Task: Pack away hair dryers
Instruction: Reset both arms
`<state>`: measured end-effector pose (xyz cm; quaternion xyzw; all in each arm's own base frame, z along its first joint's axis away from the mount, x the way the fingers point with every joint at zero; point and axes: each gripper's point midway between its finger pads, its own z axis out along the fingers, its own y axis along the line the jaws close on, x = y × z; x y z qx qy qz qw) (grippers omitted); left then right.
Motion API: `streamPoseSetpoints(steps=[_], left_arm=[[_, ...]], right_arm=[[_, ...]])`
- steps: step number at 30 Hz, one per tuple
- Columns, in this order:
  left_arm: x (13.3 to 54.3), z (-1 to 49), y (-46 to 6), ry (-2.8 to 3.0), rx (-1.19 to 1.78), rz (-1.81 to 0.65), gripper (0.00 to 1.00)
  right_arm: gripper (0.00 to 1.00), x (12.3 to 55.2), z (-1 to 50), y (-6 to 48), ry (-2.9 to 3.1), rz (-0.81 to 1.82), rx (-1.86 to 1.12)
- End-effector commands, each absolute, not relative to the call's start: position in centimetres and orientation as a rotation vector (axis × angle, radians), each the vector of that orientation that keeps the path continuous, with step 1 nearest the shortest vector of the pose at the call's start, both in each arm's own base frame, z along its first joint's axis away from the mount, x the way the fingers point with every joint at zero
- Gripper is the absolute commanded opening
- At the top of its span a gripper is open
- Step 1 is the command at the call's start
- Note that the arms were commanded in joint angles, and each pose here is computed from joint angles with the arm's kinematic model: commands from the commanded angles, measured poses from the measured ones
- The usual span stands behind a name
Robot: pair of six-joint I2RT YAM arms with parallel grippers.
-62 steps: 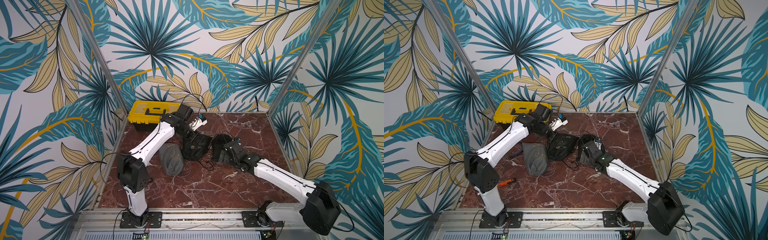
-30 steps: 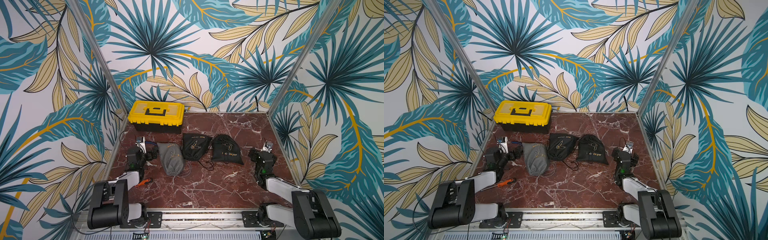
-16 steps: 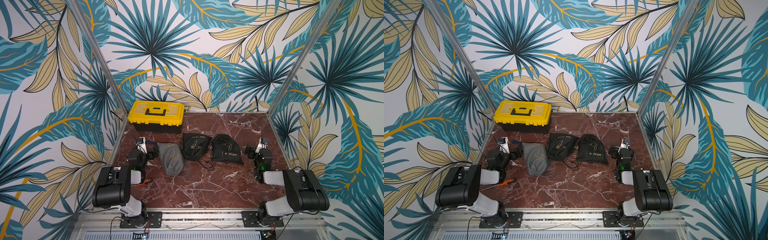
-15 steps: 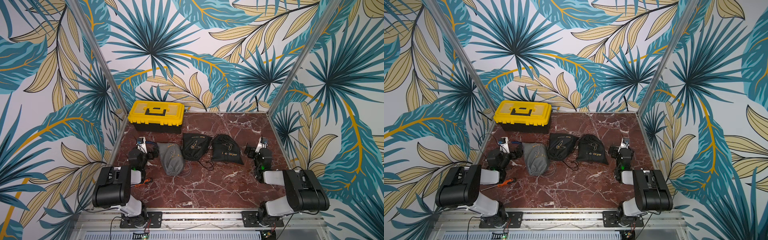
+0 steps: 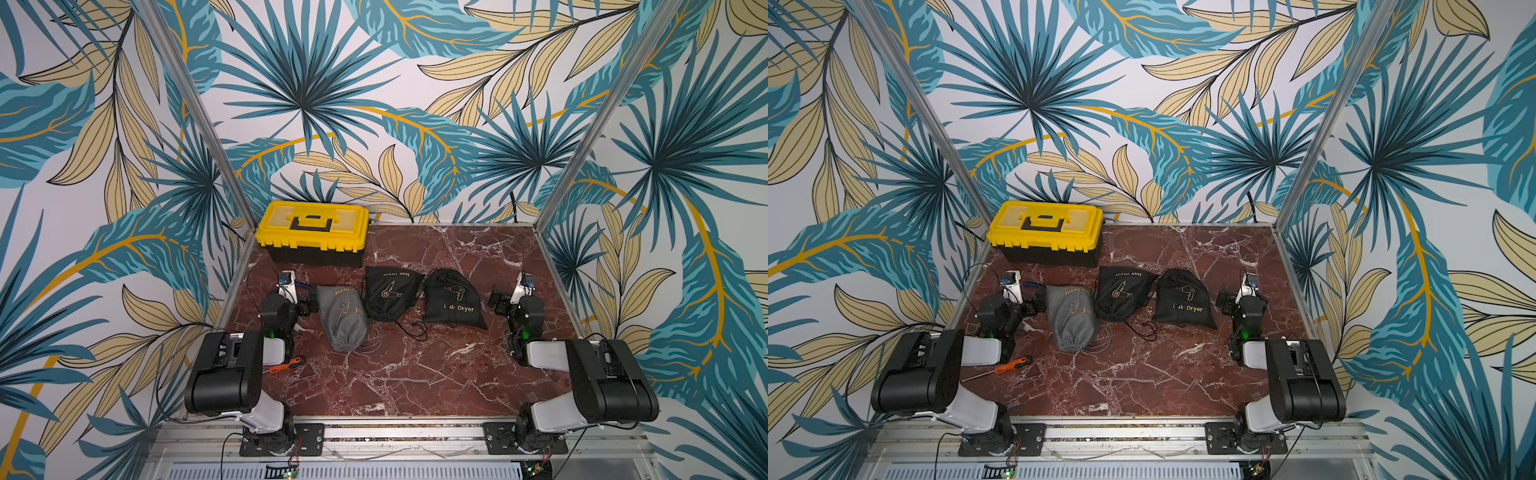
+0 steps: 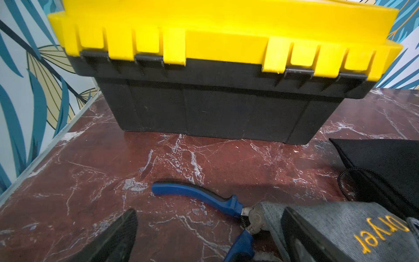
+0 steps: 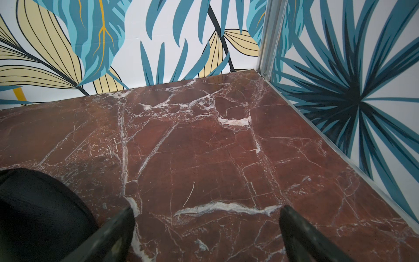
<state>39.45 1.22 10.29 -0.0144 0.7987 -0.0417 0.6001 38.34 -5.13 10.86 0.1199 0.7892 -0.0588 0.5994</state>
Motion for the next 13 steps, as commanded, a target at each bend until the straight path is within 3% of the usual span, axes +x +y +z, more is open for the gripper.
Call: streamPoseSetpoints(steps=[1,13], left_arm=[[40.41,11.67,1.12,1.824,-0.015,-0.072,0.99],[40.40,11.63,1.15,1.828,-0.016,-0.070,1.00]], right_arm=[[0.99,38.44,11.43,-5.14,1.807,-0.138,0.264],[0.99,38.43,11.39,-5.15,1.808,-0.138,0.265]])
